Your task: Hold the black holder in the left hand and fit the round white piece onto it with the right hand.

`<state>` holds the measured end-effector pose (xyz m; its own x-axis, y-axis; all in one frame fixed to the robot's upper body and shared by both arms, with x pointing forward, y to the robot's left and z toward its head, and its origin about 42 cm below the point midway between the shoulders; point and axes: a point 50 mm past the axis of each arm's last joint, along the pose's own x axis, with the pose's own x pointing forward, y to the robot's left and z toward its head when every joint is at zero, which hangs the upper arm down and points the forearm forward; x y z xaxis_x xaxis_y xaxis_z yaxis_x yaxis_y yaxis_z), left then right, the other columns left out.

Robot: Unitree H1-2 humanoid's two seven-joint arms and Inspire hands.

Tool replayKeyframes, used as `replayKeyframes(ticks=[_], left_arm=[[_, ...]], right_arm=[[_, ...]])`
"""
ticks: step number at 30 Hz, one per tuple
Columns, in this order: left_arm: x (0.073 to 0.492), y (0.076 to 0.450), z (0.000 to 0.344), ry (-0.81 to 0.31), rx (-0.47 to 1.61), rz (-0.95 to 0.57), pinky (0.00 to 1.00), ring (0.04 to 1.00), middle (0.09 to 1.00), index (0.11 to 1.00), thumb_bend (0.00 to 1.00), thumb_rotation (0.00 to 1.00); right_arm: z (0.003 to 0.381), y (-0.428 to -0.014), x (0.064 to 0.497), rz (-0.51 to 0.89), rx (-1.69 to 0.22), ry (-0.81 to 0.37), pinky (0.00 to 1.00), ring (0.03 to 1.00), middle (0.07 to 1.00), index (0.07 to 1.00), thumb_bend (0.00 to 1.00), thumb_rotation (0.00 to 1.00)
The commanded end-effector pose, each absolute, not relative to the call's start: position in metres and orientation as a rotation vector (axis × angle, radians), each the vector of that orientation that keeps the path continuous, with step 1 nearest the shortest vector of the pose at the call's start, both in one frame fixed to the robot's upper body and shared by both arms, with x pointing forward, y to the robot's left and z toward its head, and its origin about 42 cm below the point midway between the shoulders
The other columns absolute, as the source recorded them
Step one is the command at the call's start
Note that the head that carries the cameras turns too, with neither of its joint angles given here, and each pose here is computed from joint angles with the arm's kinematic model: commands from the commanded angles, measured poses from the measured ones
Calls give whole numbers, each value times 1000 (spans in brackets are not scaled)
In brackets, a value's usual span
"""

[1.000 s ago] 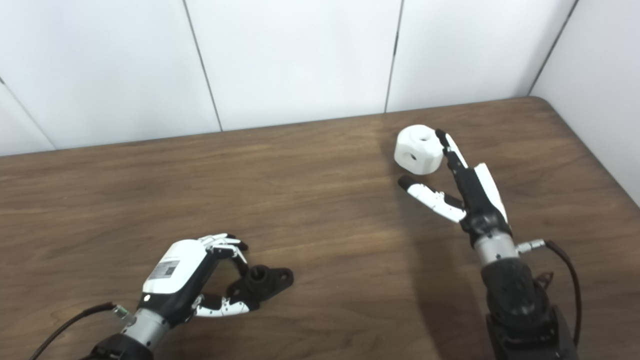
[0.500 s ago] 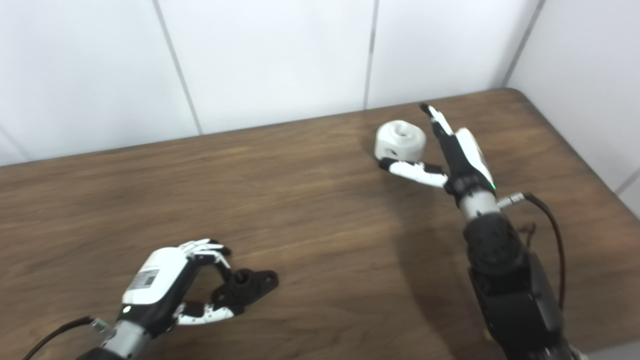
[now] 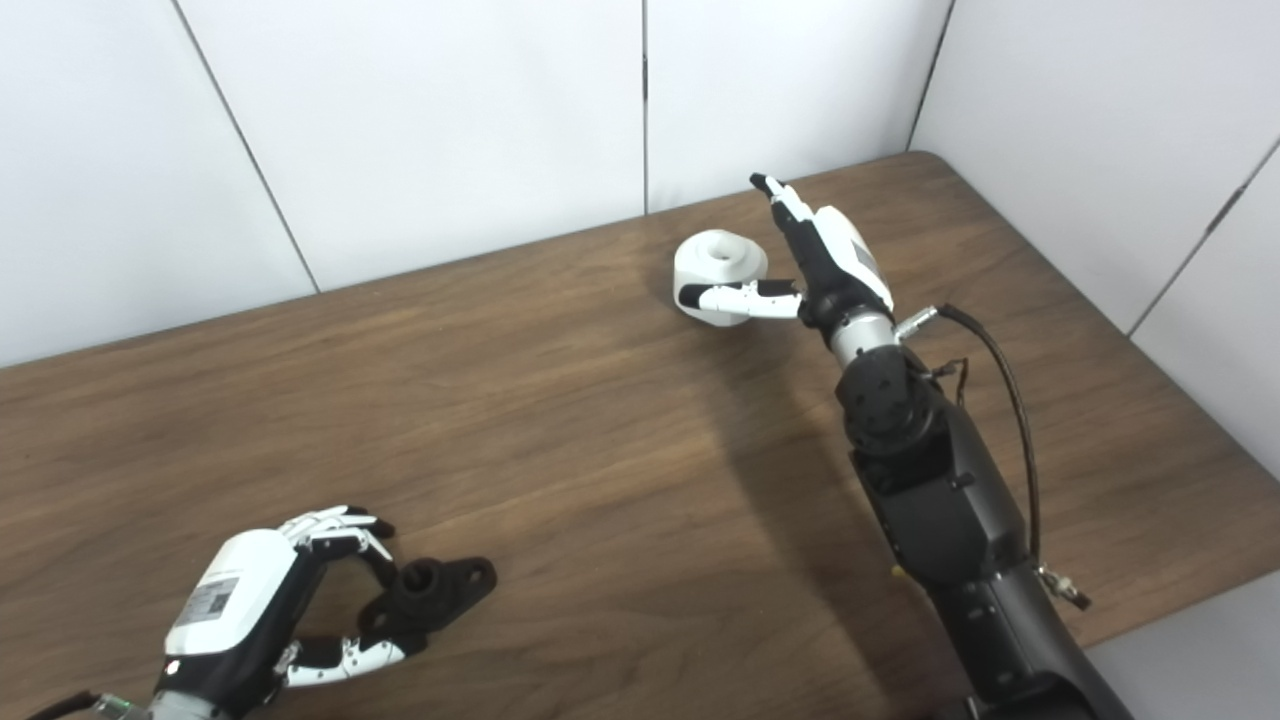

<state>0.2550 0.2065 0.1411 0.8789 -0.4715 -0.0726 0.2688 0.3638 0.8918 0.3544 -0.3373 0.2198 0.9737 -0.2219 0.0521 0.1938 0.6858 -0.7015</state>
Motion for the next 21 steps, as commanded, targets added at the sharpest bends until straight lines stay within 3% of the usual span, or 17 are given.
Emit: replayKeyframes(ticks=[1,21], left_arm=[[244,229,113,-39,1156,-542,835,850,757,486,522,52],[241,231,114,-39,1131,-540,795,854,756,486,522,50]], right_arm=[[246,-343,367,-275,-831,-32,987,1000,1000,959,871,492],[238,-346,405,-254,-940,81,1000,1000,1000,843,871,399]])
